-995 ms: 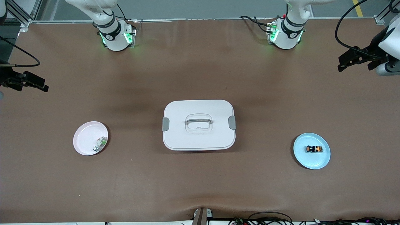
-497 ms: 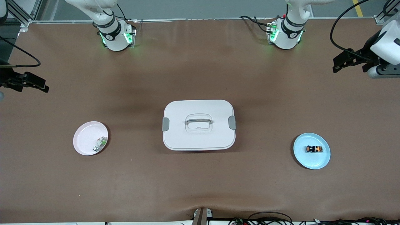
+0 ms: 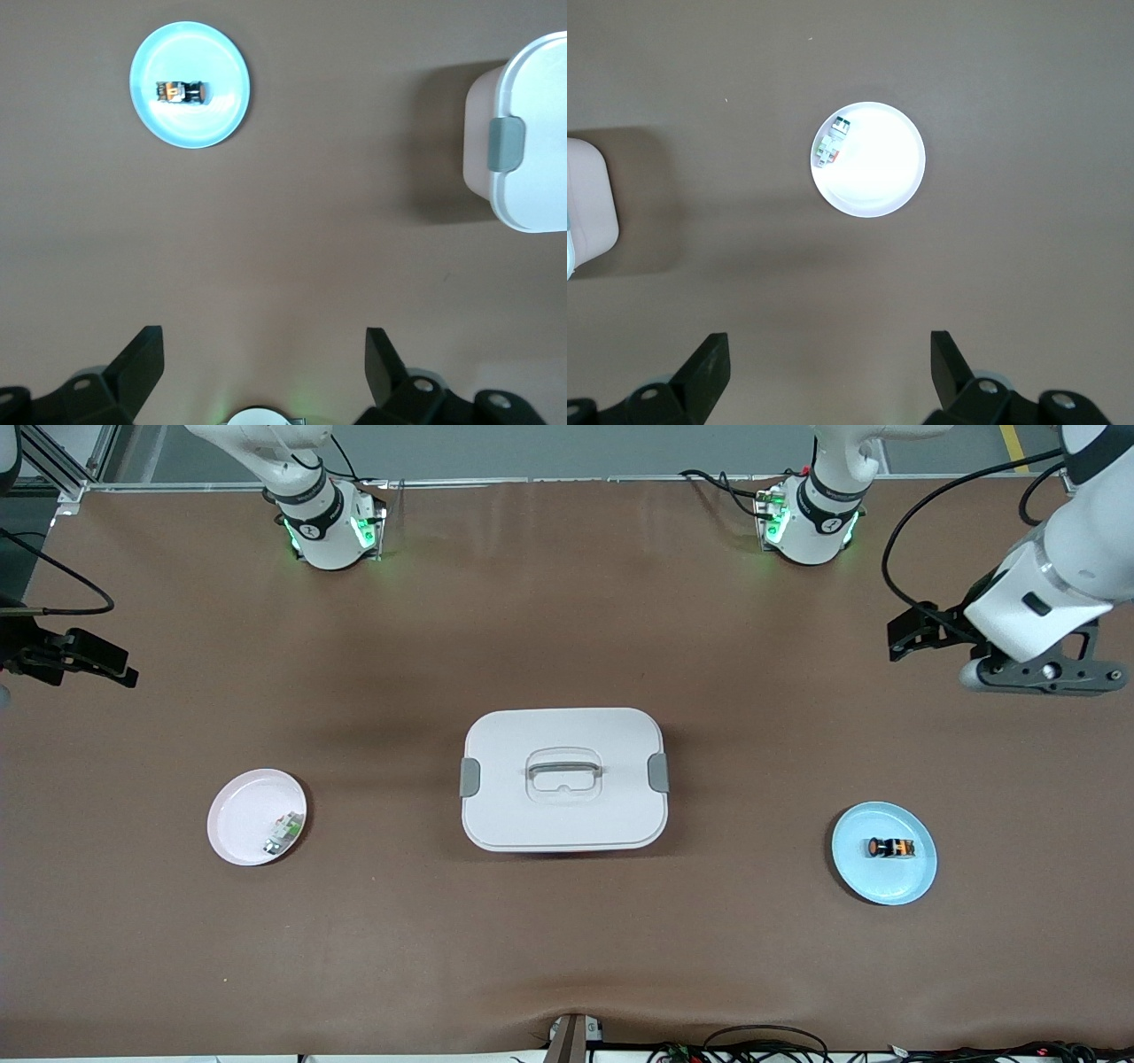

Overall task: Transfer orange switch to right arm and place
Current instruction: 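Move the left gripper over the orange switch on the blue plate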

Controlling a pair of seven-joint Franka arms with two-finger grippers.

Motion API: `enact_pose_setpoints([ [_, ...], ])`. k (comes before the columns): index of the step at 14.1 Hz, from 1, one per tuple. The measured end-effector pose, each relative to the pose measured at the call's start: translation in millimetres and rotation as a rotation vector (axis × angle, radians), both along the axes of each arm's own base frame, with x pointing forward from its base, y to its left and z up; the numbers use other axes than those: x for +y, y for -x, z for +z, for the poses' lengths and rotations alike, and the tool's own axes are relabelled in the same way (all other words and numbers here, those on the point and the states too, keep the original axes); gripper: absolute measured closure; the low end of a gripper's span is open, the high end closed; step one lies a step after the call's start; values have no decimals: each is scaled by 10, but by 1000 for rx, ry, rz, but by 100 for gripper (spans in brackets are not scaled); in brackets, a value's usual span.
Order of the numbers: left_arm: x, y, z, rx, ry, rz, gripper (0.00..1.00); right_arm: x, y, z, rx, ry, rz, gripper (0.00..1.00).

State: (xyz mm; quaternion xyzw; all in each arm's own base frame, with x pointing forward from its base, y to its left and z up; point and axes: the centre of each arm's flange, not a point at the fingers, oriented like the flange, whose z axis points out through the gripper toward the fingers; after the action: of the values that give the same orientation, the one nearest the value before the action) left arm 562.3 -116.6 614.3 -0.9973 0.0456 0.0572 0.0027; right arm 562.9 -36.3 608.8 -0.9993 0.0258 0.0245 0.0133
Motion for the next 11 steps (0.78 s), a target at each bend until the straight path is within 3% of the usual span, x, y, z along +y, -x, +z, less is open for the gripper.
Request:
enact_pose_setpoints([
  [11,25,104,99,37,-8,1,0,0,-2,-2,0,0,0,0],
])
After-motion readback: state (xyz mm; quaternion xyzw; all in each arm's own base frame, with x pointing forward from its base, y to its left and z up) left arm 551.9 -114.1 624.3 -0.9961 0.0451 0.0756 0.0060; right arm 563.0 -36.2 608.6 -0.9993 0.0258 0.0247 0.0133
